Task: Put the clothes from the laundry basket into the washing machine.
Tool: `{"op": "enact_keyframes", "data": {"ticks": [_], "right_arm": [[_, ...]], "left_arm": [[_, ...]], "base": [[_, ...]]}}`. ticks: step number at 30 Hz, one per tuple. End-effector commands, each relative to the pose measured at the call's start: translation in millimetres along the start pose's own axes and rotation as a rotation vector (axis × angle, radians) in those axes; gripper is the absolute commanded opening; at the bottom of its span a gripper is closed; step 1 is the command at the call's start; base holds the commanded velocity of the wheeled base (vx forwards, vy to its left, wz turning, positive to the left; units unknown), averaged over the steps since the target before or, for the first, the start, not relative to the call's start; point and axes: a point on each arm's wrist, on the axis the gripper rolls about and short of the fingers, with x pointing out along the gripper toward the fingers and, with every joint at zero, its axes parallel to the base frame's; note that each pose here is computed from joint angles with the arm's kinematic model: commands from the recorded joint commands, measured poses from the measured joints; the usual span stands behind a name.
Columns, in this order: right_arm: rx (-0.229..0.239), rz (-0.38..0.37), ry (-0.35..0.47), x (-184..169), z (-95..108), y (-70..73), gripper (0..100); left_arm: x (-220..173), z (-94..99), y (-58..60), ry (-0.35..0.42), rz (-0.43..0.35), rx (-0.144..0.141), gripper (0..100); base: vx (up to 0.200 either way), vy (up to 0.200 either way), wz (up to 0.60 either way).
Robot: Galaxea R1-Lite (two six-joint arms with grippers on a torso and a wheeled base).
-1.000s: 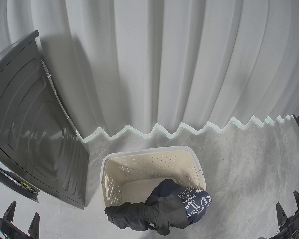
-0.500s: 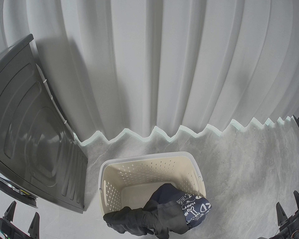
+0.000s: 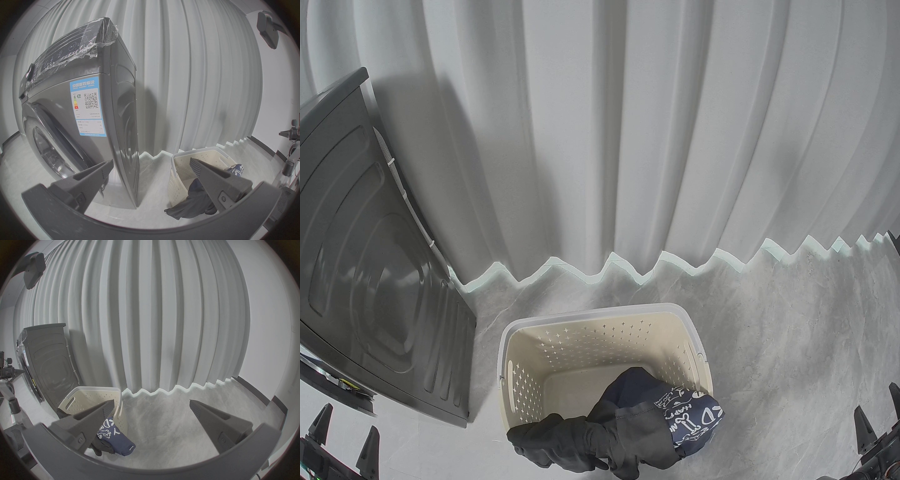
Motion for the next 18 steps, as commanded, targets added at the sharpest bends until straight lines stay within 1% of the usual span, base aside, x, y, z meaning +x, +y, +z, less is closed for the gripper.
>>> {"op": "enact_keyframes", "data": {"ticks": [1, 8, 17, 18], "right_arm": [[0.0, 0.001, 0.001, 0.1, -5.3, 0.0, 100], [0.0, 0.001, 0.001, 0.1, -5.3, 0.0, 100], [0.0, 0.001, 0.0, 0.1, -5.1, 0.0, 100], [0.0, 0.001, 0.0, 0.1, -5.1, 0.0, 100]], "left_arm": [[0.2, -5.3, 0.1, 0.003, 0.001, -0.001, 100], [0.1, -5.3, 0.1, 0.001, 0.001, -0.001, 100], [0.2, -5.3, 0.1, 0.003, 0.001, -0.001, 100], [0.1, -5.1, 0.1, 0.0, 0.0, -0.001, 100]], "base": [[0.2, 0.0, 0.0], [0.2, 0.0, 0.0], [0.0, 0.0, 0.0], [0.2, 0.0, 0.0]]}}
